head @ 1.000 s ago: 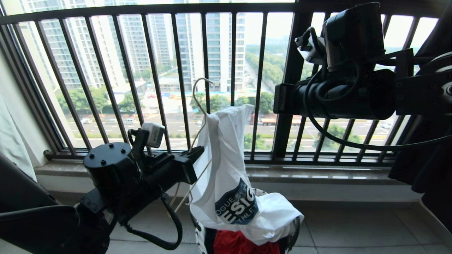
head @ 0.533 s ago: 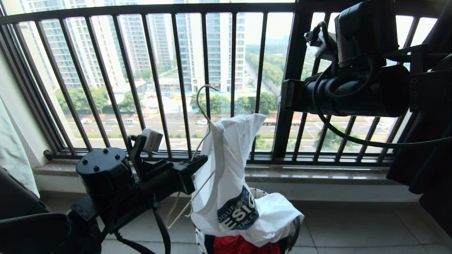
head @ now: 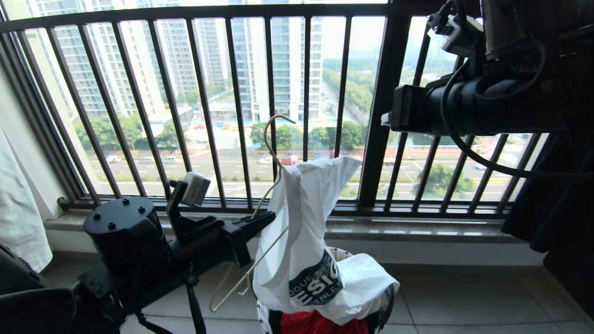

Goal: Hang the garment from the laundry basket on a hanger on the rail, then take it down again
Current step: Hang the clothes on the clothes rack

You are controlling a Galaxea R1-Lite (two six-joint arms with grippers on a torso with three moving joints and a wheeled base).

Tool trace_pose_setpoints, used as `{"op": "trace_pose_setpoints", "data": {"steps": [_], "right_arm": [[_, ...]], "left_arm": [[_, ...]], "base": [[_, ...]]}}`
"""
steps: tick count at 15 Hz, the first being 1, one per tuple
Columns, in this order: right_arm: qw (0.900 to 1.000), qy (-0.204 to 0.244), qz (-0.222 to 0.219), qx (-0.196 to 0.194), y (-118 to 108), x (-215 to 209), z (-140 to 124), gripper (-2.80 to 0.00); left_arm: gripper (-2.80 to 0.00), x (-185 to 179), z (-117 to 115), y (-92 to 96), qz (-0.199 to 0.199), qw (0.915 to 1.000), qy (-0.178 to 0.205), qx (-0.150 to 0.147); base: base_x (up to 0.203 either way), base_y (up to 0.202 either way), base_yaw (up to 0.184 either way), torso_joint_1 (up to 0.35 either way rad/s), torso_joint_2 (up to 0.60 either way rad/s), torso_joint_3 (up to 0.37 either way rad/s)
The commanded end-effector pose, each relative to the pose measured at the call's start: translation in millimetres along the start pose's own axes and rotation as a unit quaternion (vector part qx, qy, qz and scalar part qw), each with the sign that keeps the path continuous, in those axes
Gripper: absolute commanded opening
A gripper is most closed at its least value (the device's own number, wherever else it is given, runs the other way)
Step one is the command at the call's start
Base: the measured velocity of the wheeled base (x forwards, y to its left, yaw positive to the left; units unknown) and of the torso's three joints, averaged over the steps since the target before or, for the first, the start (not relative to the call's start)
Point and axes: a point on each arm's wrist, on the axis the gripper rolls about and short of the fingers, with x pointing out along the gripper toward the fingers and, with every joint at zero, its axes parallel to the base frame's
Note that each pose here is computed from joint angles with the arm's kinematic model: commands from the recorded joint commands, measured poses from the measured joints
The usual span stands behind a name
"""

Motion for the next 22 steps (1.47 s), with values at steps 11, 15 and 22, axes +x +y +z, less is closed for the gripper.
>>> {"op": "trace_pose_setpoints", "data": {"steps": [11,15,22], "right_arm": [[0.994,0.056,0.054,-0.073,-4,-30,-5,-2.8],[0.991,0.07,0.052,-0.098,-8,-36,-11,-2.8],[0.967,0.114,0.084,-0.213,-10,-57,-34,0.0]], "left_arm": [[-2.8,-23,14,-18.7,-0.067,0.9973,0.018,-0.023],[-2.8,-26,13,-20.2,-0.071,0.9964,0.037,-0.03],[-2.8,-34,18,-26.3,-0.092,0.9934,0.059,-0.035]], "base": [[0.0,0.0,0.0,0.0,0.0,0.0],[0.0,0.0,0.0,0.0,0.0,0.0],[0.0,0.0,0.0,0.0,0.0,0.0]]}}
